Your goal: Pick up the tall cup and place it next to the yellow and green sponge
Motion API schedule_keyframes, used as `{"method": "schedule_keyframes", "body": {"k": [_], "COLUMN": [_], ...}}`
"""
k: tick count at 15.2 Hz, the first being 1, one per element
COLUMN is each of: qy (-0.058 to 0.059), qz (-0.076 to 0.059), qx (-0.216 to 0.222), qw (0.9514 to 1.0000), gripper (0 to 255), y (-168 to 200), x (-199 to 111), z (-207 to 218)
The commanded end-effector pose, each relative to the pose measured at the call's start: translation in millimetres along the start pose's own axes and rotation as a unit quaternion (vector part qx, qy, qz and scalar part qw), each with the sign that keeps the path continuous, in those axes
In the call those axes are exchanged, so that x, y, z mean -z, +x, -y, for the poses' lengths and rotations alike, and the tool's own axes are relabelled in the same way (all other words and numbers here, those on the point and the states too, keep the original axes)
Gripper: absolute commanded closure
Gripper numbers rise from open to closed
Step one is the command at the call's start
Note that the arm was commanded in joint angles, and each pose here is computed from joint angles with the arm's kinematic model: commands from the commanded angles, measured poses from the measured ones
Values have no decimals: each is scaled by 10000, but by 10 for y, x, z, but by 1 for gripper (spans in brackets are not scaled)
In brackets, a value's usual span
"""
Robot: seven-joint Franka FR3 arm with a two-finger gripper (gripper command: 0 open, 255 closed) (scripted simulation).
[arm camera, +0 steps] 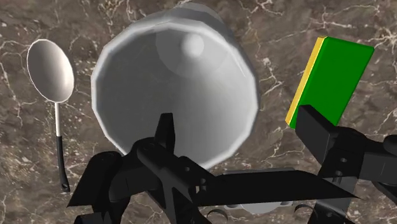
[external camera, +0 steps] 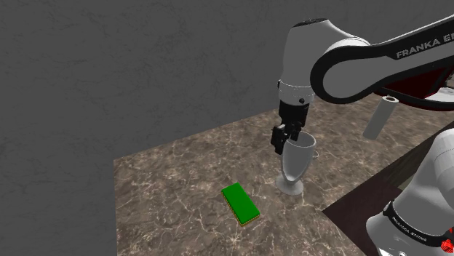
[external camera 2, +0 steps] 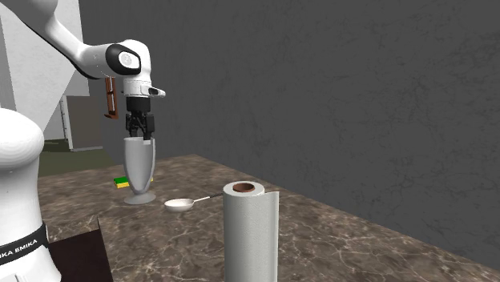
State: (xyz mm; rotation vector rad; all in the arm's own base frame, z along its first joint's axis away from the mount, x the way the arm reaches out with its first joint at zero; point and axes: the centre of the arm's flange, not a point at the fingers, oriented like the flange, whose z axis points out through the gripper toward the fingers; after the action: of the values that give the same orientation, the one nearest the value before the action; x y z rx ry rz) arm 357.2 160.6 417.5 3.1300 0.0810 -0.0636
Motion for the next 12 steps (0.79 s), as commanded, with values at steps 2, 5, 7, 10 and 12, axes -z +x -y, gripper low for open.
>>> {"method": "schedule_keyframes", "body": {"k": [2,5,7,10,12], "qy": [0,0,0,0,0], "qz": [-1,-1,-1,-1,-1], "qx": [0,0,0,0,0], "qw": [10000,10000,10000,10000,10000], "gripper": [0,0,0,0,0], "y": [0,0,0,0,0], "x": [133,501,501,501,501], "z": [0,0,0,0,0]}}
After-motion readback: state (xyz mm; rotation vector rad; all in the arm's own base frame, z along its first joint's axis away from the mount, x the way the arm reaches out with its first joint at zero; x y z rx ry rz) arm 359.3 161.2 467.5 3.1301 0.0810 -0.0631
